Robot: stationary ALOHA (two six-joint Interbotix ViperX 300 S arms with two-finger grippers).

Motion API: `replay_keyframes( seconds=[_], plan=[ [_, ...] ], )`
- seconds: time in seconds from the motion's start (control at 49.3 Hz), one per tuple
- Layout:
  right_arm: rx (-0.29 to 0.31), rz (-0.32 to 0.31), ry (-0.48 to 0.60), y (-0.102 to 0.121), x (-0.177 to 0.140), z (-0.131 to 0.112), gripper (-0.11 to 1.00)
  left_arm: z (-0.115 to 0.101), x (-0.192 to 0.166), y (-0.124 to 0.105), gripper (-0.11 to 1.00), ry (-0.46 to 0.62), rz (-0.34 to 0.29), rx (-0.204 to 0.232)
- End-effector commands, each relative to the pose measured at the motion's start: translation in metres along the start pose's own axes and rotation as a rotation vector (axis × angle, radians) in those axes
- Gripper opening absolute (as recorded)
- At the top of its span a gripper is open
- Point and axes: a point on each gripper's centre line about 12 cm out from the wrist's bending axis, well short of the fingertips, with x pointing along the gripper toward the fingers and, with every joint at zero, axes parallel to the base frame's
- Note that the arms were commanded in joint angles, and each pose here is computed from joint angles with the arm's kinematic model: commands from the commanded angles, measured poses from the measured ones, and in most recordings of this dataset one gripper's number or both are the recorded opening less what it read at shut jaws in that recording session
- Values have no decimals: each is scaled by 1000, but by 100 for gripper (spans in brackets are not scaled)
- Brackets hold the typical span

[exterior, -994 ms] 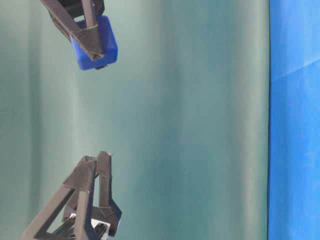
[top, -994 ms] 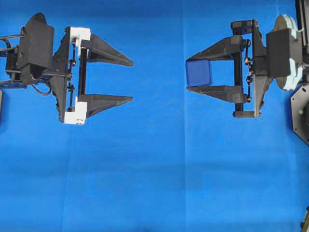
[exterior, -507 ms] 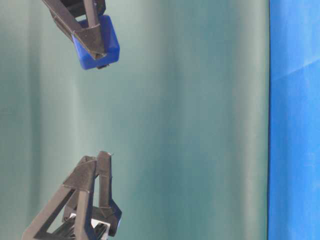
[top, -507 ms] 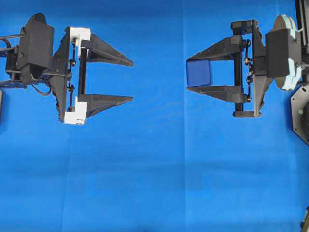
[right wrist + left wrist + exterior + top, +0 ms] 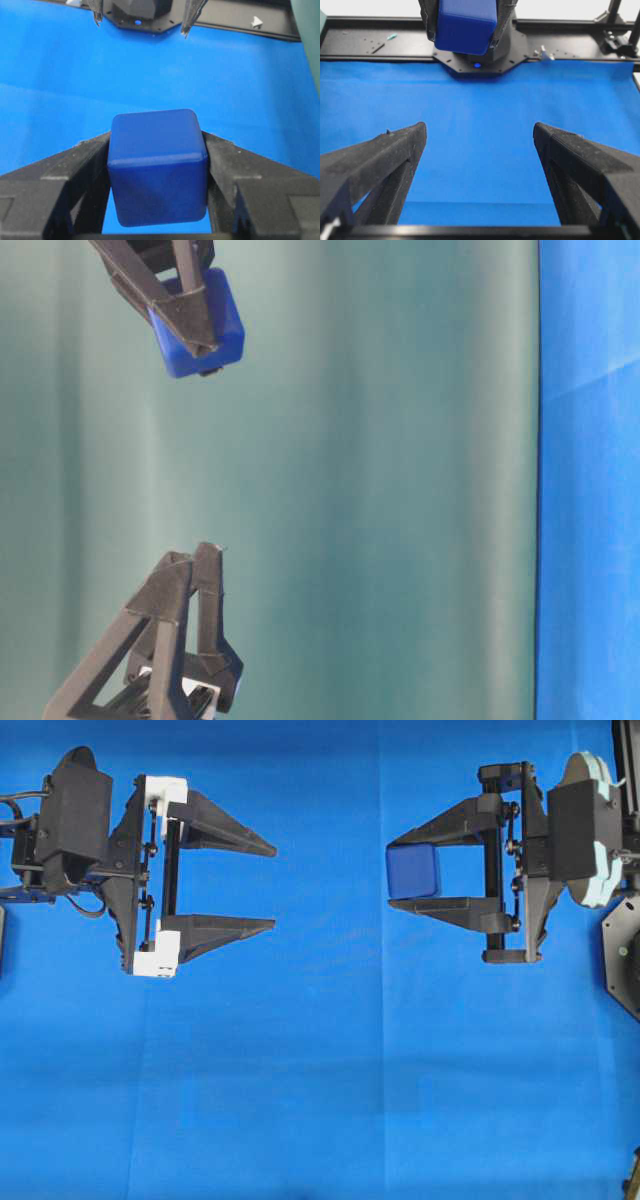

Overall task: Handover the blue block to the right arm after grasping it with the left arm, then place it in the designated position.
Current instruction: 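Hold the cube in the right gripper and retract it rightward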

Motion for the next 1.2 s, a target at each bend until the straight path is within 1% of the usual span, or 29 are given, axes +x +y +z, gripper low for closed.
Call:
replay_keyframes(
  seconds=[0.0, 0.162, 0.365, 0.69, 0.933, 1.014, 1.176],
  plan=[
    [7, 3, -47, 1, -5, 17, 44, 16, -2, 0, 92, -49, 0, 0],
    [7, 2, -41, 1, -5, 16, 44, 16, -2, 0, 92, -49, 0, 2],
    [13, -6, -1, 0, -5, 13, 44, 17, -2, 0, 92, -51, 0, 0],
    [49, -23, 156, 3, -7, -5, 44, 18, -2, 0, 92, -54, 0, 3],
    [58, -38, 266, 5, -9, -17, 44, 18, -2, 0, 92, -55, 0, 3],
    [59, -42, 287, 5, -10, -19, 44, 18, -2, 0, 92, -55, 0, 2],
    [58, -43, 294, 5, -11, -19, 44, 19, -2, 0, 92, -55, 0, 2]
  ],
)
